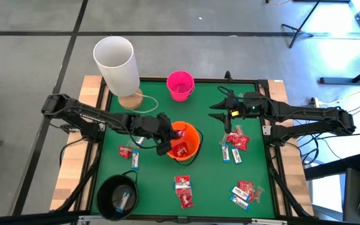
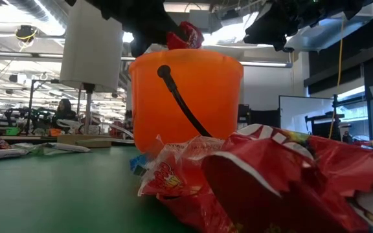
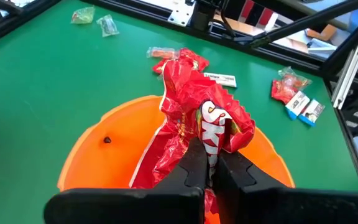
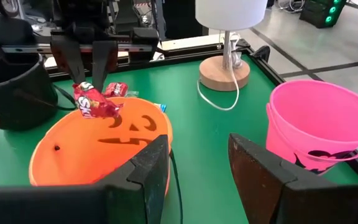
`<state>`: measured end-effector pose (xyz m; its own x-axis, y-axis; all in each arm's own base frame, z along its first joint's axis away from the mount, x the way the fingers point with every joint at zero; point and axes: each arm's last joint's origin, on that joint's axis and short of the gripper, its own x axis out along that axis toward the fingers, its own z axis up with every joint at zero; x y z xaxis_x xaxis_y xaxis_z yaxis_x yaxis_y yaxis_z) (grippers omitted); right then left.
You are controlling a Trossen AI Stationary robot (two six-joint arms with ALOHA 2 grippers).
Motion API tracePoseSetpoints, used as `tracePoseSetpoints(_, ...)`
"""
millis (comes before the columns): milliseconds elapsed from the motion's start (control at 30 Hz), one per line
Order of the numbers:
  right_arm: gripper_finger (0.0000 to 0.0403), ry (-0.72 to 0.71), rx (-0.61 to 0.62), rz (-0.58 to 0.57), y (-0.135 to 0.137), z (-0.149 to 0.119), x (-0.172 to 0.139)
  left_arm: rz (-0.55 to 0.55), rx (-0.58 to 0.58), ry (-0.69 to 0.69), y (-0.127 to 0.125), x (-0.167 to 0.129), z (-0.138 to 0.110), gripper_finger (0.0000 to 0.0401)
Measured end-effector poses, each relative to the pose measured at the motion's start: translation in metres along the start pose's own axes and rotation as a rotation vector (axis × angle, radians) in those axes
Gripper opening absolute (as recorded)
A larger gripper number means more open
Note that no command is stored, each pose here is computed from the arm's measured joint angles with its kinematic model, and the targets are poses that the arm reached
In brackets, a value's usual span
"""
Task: Sort candy
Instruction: Put the red candy into the orange bucket
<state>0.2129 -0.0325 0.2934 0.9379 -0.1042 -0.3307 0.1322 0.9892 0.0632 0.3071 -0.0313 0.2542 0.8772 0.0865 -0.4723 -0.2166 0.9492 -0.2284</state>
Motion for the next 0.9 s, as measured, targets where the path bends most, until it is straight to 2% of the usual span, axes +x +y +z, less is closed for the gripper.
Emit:
tracePoseSetpoints(200, 0.0165, 0.025, 0.003, -0.001, -0.0001, -0.0024, 0.0000, 0.000, 0.011, 0.001, 0.0000, 0.0000, -0.0001, 0.0008)
tracePoseSetpoints(900, 0.0165, 0.050, -0.064, -0.001, -0.0002, -0.0048, -0.0001, 0.013, 0.009, -0.004, 0.0016, 0.0002, 0.0005, 0.0119)
